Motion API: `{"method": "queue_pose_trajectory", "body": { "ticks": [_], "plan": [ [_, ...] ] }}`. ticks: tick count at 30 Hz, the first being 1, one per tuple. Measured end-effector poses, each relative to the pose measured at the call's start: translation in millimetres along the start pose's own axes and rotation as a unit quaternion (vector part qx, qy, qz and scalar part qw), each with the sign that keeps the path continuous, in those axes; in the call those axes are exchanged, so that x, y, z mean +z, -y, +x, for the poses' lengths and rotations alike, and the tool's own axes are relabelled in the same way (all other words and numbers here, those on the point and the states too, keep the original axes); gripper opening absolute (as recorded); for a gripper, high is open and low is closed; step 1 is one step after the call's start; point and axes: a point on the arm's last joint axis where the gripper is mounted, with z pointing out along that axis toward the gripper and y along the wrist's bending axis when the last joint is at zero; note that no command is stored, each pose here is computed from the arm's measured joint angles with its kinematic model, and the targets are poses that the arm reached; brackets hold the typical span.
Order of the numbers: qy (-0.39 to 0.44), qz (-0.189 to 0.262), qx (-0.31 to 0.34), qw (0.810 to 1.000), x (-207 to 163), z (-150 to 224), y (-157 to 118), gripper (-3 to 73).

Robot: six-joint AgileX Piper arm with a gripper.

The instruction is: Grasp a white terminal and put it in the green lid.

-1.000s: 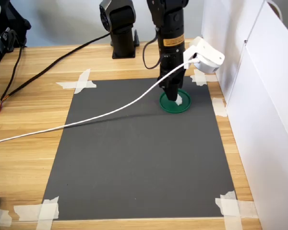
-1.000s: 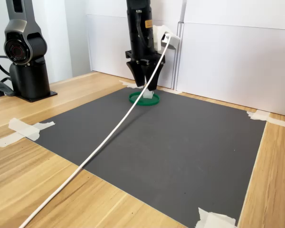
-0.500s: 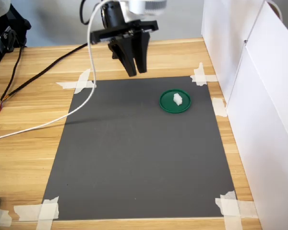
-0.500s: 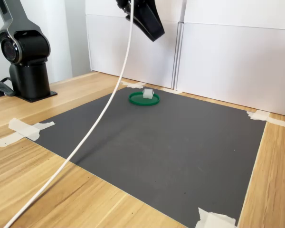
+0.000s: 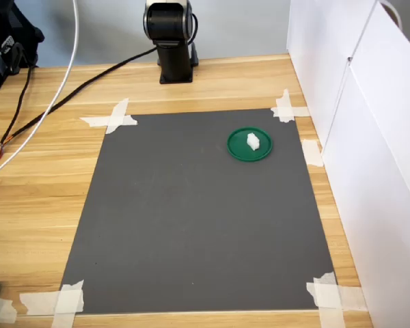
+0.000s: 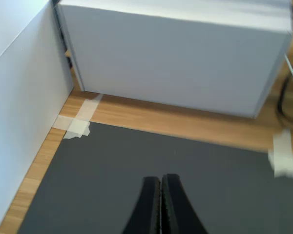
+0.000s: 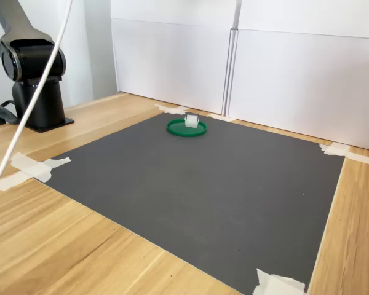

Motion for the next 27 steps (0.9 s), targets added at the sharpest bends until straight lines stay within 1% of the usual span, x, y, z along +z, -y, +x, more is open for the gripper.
{"method": "queue_pose_trajectory", "body": {
  "ticks": [5, 7, 9, 15, 20, 27],
  "plan": [
    [0.007, 0.048, 0.09, 0.995, -13, 37, 1, -2.1],
    [0.015, 0.058, 0.121, 0.991, -18, 58, -1, -2.1],
    [0.021, 0.063, 0.137, 0.988, -24, 81, -4, -2.1],
    [0.02, 0.063, 0.135, 0.989, -39, 136, -14, -2.2],
    [-0.03, 0.059, 0.132, 0.989, -37, 177, -19, -2.1],
    [-0.035, 0.066, 0.137, 0.988, -35, 209, -20, -2.1]
  ]
}}
